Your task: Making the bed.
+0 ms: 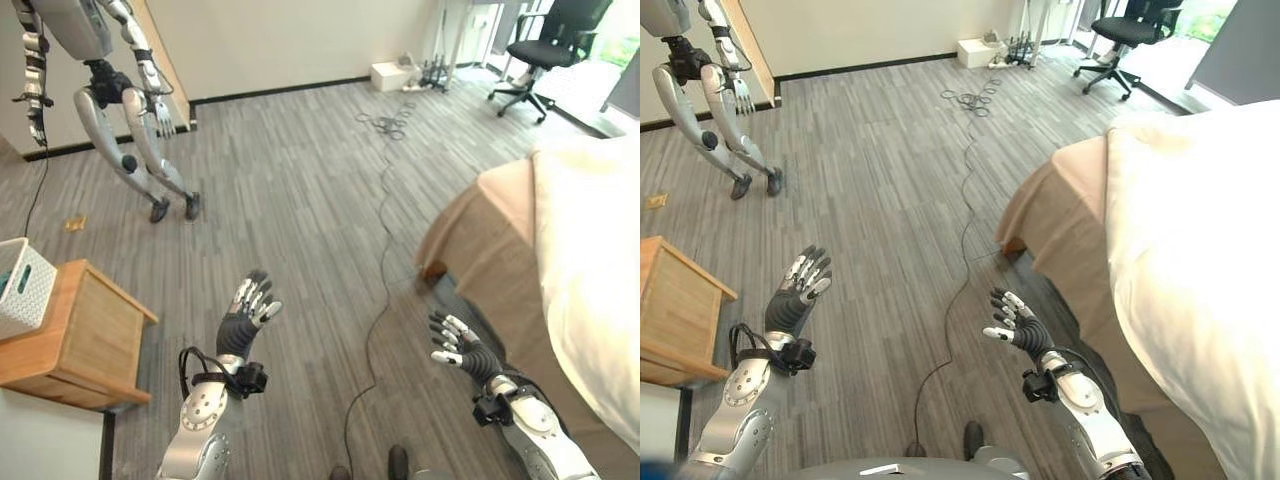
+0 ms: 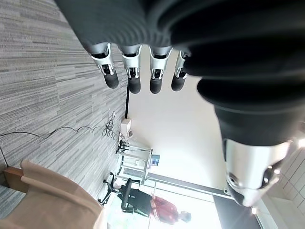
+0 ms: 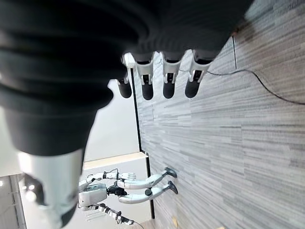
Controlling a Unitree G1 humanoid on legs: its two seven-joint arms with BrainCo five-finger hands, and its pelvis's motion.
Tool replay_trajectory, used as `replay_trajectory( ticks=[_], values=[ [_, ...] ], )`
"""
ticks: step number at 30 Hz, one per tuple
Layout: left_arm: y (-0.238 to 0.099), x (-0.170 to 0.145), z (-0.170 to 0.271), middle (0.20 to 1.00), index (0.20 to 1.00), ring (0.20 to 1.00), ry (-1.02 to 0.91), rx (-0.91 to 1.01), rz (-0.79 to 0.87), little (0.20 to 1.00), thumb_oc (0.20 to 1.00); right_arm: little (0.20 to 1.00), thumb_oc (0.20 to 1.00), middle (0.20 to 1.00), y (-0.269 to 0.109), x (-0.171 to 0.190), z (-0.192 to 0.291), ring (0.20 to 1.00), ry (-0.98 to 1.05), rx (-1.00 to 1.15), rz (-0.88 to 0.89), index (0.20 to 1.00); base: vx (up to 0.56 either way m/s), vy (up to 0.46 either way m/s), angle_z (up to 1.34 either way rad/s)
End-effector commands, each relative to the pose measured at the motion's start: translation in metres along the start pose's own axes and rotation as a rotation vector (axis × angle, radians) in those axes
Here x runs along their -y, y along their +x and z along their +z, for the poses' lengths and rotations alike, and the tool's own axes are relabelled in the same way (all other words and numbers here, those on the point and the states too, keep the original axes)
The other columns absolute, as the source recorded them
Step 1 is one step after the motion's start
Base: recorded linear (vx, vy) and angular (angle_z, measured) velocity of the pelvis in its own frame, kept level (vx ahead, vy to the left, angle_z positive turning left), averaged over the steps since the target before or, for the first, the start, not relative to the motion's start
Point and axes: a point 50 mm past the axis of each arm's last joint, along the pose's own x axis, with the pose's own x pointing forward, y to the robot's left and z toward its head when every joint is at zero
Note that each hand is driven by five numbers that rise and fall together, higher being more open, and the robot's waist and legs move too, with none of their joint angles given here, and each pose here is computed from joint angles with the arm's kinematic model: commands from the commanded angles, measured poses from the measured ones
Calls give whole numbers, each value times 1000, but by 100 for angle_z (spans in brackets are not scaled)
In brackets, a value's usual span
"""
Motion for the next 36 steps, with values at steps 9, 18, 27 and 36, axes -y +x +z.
replay_trajectory(
  ticks=[9, 18, 27, 36],
  values=[
    [27, 12, 36, 1000, 1000, 1000, 27, 198, -31, 1000, 1000, 1000, 1000, 1000, 26, -10, 41, 1000, -18, 198, 50, 1000, 65, 149, -3],
    [34, 13, 39, 1000, 1000, 1000, 28, 214, -44, 1000, 1000, 1000, 1000, 1000, 14, -6, 37, 1000, -12, 188, 40, 1000, 385, -62, 6],
    [42, 28, 38, 1000, 1000, 1000, -78, 218, -62, 1000, 1000, 1000, 1000, 1000, 11, 8, 49, 1000, 18, 241, -32, 1000, 409, -258, -1],
    [41, 31, 48, 1000, 1000, 1000, -103, 285, -86, 1000, 1000, 1000, 1000, 1000, 9, 8, 37, 1000, -32, 186, -10, 1000, 365, 69, -31]
  ],
)
